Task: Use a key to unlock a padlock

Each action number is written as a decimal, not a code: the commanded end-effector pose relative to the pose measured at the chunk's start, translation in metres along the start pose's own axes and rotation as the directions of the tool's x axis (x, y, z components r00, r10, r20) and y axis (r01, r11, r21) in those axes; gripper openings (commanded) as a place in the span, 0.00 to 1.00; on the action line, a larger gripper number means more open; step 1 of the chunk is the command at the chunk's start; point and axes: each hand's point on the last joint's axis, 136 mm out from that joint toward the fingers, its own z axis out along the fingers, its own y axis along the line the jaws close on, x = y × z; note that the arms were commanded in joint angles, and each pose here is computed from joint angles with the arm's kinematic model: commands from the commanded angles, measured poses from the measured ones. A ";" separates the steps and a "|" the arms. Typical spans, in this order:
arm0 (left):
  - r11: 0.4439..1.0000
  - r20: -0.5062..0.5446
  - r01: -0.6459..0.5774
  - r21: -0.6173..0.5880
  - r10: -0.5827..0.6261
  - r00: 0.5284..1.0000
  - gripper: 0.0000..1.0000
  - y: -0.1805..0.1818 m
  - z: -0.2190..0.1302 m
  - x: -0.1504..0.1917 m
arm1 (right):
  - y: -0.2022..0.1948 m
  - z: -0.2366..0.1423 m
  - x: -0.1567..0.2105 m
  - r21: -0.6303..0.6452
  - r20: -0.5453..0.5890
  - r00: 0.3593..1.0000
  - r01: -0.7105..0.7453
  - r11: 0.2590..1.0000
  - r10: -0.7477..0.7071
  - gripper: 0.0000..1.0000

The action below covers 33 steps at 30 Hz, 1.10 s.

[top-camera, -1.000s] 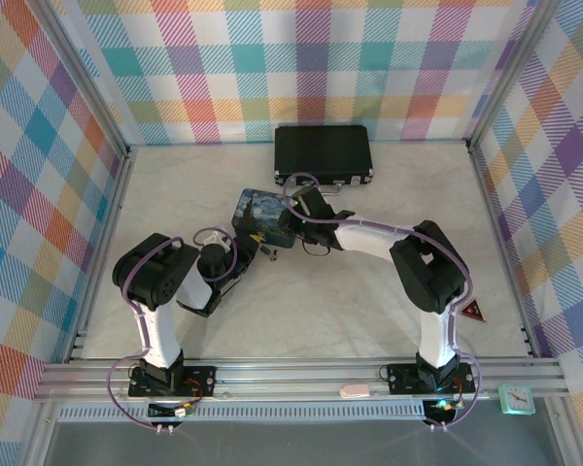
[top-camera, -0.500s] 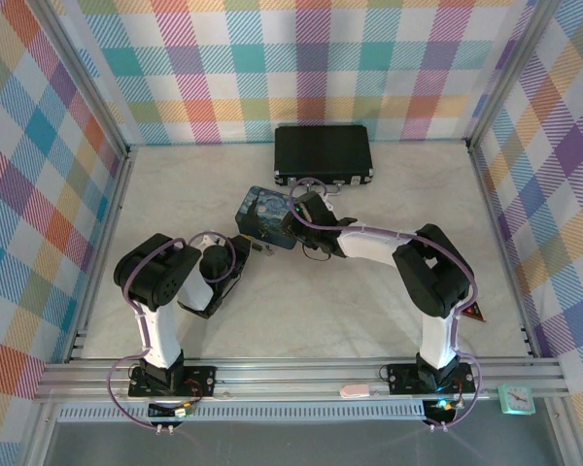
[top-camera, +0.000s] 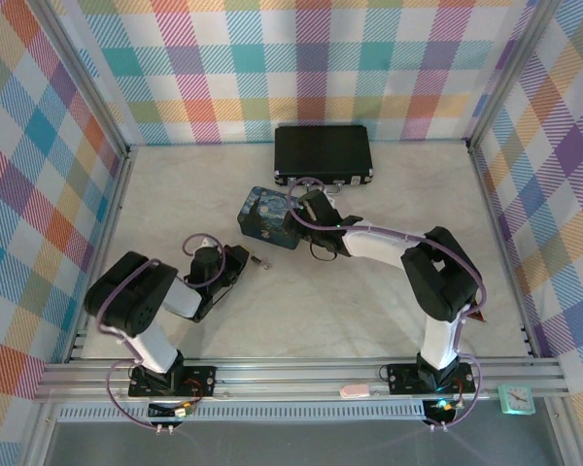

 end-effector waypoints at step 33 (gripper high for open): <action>0.817 -0.229 -0.452 -0.359 0.392 0.891 0.72 -0.002 -0.056 -0.005 | -0.157 -0.117 -0.086 0.429 0.162 0.944 0.196 0.882 -0.289 0.79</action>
